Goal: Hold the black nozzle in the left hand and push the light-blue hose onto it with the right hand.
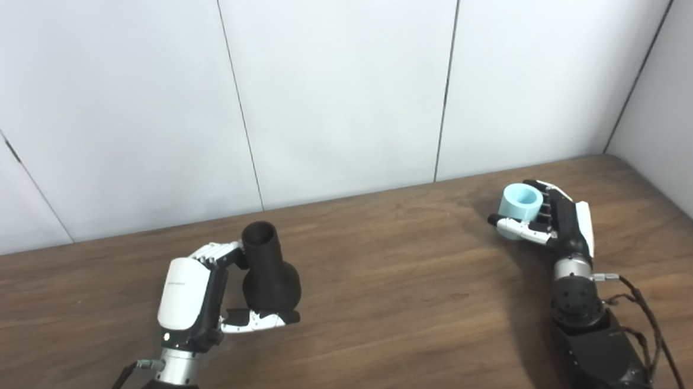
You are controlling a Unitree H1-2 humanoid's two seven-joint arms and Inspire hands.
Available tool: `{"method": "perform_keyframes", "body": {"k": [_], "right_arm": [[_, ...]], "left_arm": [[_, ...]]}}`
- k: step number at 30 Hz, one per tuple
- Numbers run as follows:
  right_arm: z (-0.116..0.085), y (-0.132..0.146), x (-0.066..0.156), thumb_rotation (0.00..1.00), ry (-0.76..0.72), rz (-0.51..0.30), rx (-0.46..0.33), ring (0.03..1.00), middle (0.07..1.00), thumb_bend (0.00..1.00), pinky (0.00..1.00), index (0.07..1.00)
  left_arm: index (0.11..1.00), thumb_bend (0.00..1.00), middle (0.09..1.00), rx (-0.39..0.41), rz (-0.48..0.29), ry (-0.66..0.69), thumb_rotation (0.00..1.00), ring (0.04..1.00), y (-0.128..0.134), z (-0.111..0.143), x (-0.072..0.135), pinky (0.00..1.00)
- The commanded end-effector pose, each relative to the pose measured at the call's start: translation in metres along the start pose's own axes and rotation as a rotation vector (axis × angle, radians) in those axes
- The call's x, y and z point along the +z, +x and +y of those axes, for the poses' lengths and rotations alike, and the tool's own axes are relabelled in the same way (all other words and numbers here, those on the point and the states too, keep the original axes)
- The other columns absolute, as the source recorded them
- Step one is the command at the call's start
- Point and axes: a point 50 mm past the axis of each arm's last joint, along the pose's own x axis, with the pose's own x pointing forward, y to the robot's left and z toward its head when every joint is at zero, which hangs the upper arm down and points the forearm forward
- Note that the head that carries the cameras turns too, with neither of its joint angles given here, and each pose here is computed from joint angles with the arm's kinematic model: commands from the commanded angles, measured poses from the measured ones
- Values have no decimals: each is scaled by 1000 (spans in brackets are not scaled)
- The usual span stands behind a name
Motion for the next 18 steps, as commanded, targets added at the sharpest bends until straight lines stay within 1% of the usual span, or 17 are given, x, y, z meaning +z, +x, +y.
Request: {"method": "perform_keyframes", "body": {"k": [1,3,5,6,7,8,9,11,14,18], "right_arm": [[5,16,33,119,41,-92,-41,624,636,898,546,652],[6,16,34,85,35,-89,-64,600,605,893,522,617],[6,16,34,29,33,-88,-79,574,586,868,497,583],[6,16,34,18,35,-92,-87,569,583,864,491,577],[6,16,34,56,40,-101,-94,518,548,663,443,526],[5,16,34,18,42,-112,-100,460,497,574,390,504],[5,16,34,14,41,-118,-105,452,492,565,384,501],[4,16,34,2,41,-131,-113,405,461,535,347,501],[2,16,36,0,21,-168,-116,404,465,517,331,528],[2,14,42,0,15,-210,-109,398,460,514,325,541]], "left_arm": [[506,524,451,-202,243,-75,0,493,-109,-65,1,593],[504,524,456,-203,243,-73,0,497,-109,-65,2,595],[505,524,455,-202,241,-72,0,495,-109,-65,2,593],[505,524,454,-203,240,-70,0,495,-108,-65,3,593],[505,524,453,-202,237,-69,0,494,-108,-65,3,590],[506,524,452,-202,234,-67,0,492,-108,-65,3,585],[506,524,452,-202,231,-65,0,491,-107,-66,3,585],[506,524,452,-202,226,-62,0,487,-107,-66,4,576],[507,524,450,-206,222,-57,0,485,-105,-68,6,571],[509,523,446,-202,221,-55,0,481,-104,-70,8,568]]}}
